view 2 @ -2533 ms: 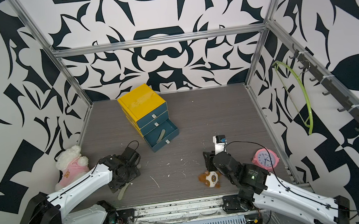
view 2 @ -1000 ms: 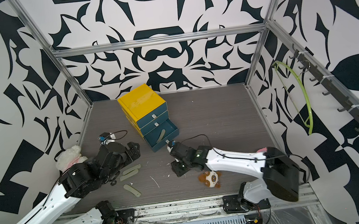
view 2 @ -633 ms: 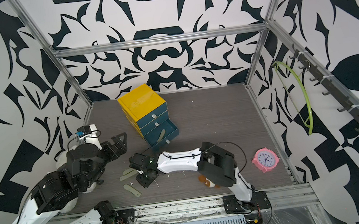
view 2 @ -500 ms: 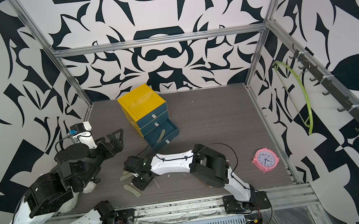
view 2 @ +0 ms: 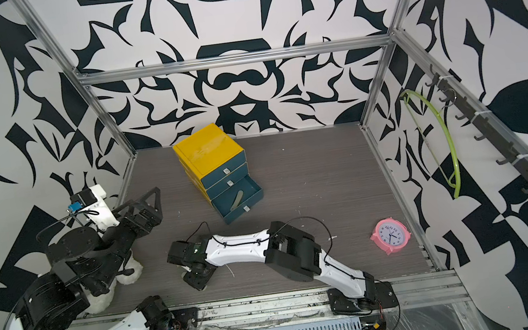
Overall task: Place the fruit knives into the drawer by color
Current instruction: Pick up the fruit knife from the center of the board.
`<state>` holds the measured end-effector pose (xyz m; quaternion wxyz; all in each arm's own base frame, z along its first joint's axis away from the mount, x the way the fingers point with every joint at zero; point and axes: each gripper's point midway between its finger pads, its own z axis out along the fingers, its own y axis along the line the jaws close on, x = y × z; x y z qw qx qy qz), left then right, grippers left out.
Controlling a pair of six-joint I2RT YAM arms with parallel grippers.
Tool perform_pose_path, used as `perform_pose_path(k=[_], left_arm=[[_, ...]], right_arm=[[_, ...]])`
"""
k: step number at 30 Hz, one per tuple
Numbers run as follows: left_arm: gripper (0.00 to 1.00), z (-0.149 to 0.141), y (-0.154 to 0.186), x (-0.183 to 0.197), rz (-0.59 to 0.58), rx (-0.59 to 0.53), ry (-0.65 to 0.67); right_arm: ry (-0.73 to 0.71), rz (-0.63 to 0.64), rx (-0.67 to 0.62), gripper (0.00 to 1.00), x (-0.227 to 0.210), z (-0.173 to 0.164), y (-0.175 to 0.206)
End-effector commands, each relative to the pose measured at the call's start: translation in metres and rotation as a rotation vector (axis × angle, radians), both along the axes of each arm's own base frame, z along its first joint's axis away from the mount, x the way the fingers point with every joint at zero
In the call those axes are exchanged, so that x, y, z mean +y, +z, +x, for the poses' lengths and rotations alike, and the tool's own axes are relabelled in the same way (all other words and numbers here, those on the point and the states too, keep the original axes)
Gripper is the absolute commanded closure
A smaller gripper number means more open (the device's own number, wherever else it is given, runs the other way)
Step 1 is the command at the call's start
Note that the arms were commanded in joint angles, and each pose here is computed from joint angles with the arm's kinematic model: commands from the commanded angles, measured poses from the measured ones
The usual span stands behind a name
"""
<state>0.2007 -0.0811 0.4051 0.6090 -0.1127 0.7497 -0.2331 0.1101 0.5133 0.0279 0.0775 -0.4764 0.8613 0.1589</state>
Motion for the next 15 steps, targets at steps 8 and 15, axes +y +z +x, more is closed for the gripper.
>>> perform_pose_path(k=[8, 15], left_arm=[[0.01, 0.004, 0.002, 0.0, 0.018, -0.014, 0.02], [0.01, 0.006, 0.0, -0.002, 0.019, -0.009, 0.022]], right_arm=[[0.084, -0.07, -0.11, 0.56, 0.0, -0.006, 0.002], [0.084, -0.149, -0.14, 0.65, -0.01, -0.002, -0.017]])
